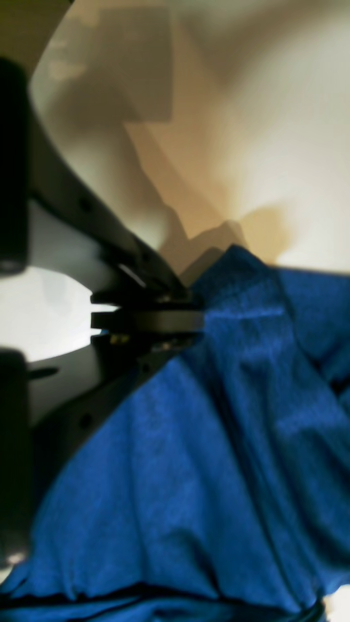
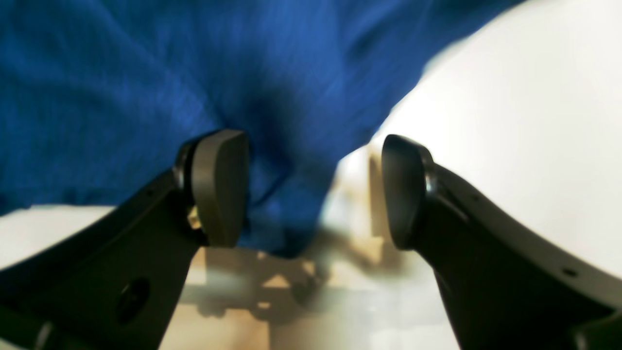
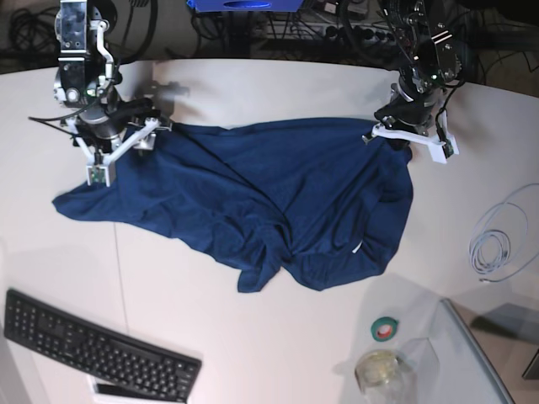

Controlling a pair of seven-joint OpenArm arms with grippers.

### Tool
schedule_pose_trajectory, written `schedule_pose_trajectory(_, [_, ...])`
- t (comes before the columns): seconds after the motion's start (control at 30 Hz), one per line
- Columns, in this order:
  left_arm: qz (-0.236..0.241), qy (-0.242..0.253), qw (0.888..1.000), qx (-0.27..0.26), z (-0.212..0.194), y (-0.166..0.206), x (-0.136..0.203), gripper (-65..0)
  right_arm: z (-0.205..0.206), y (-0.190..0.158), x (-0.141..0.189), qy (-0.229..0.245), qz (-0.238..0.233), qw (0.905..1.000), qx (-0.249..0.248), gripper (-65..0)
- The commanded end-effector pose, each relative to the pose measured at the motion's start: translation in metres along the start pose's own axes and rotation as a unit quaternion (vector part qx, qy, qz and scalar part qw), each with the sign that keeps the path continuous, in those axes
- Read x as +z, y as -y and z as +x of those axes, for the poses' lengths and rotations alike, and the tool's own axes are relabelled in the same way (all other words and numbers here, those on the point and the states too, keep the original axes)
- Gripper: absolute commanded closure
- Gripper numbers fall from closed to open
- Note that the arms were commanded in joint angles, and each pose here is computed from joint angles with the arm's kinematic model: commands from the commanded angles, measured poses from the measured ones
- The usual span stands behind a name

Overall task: Layout the t-shirt on the table in an organized manner, then fold the t-shirt properly
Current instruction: 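Lift the held shirt edge with both grippers and stretch it taut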

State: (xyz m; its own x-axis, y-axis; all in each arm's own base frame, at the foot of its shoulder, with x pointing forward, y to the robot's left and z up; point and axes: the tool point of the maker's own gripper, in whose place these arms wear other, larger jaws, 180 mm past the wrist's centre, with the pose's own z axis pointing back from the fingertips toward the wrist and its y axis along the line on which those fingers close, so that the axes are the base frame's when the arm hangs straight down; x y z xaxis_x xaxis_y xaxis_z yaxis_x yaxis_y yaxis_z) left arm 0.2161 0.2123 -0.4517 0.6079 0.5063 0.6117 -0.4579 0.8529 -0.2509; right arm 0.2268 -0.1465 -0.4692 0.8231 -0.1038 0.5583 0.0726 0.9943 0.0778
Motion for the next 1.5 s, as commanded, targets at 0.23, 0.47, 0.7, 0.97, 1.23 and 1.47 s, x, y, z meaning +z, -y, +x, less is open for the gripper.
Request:
schedule_pose_trajectory(0.23, [-0.004,0.019,1.0,-0.003,0.01,0.001,0.003,0.0,0.014,0.016,-0.013,0.013,-0.015,0.9997,-0.013,-32.7])
schedule_pose_trajectory(0.47, [-0.009,0.059,0.998,-0.023,0.045,0.001,0.01,0.0,0.038,0.023,0.016,0.063,-0.026,0.9976,-0.008,-0.3])
schedule_pose_trajectory(0.7, [-0.054,0.136,0.988,-0.046,0.125,0.045,0.036,0.0,0.091,0.055,0.081,0.113,-0.043,0.9925,-0.017,-0.2])
schedule_pose_trajectory(0.97, [-0.081,0.157,0.983,-0.044,0.158,0.072,0.044,0.0,0.078,0.103,0.102,0.056,-0.04,0.9952,-0.069,-0.2])
schedule_pose_trajectory(1.23, [-0.081,0.152,0.984,-0.045,0.158,0.073,0.04,0.0,0.08,0.121,0.102,0.046,-0.058,0.9958,-0.054,-0.5])
schedule_pose_trajectory(1.47, [-0.034,0.03,0.998,-0.04,0.069,0.028,0.008,0.0,0.002,0.087,0.04,-0.044,0.037,0.9934,-0.098,-0.8])
